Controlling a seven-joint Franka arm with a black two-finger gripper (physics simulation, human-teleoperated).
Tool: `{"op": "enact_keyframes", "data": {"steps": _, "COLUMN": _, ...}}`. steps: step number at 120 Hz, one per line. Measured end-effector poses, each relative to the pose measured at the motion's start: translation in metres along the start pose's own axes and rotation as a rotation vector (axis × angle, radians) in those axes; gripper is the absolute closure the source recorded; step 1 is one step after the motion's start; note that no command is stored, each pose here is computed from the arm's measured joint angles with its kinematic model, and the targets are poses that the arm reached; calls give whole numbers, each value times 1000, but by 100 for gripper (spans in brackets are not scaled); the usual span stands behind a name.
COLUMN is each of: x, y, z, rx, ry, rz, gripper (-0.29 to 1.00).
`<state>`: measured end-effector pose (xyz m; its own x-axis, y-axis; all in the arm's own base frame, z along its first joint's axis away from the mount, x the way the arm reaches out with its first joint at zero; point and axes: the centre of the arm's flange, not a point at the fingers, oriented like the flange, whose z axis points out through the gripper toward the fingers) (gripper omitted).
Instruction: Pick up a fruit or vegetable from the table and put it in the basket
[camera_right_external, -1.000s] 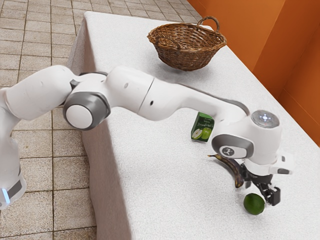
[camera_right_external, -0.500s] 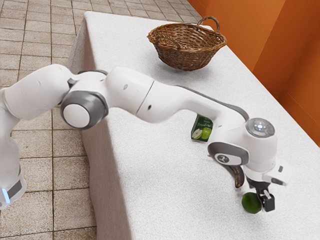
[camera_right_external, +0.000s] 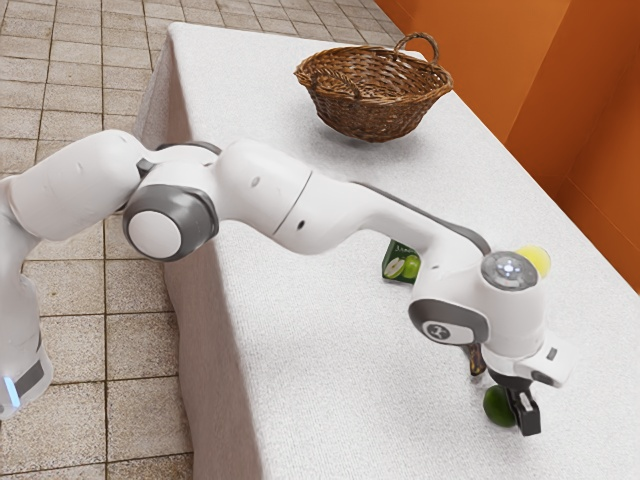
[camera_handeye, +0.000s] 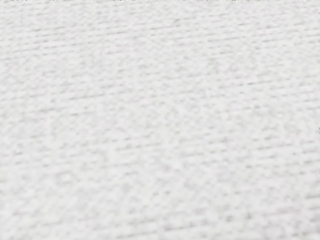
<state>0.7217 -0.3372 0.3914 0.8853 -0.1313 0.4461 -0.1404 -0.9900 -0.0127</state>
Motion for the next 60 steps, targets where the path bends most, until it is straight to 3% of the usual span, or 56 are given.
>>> {"op": "enact_keyframes", "data": {"steps": 18, "x": -4, "y": 0, "z": 3, "rx": -4, "ry": 4, "rz": 10, "gripper": 2}}
{"op": "enact_keyframes", "data": {"steps": 30, "x": -7, "y": 1, "z": 4, "rx": -6, "ry": 7, "rz": 13, "gripper": -5}}
{"op": "enact_keyframes", "data": {"steps": 60, "x": -4, "y": 7, "z": -11, "rx": -15, "ry": 30, "rz": 19, "gripper": 2}}
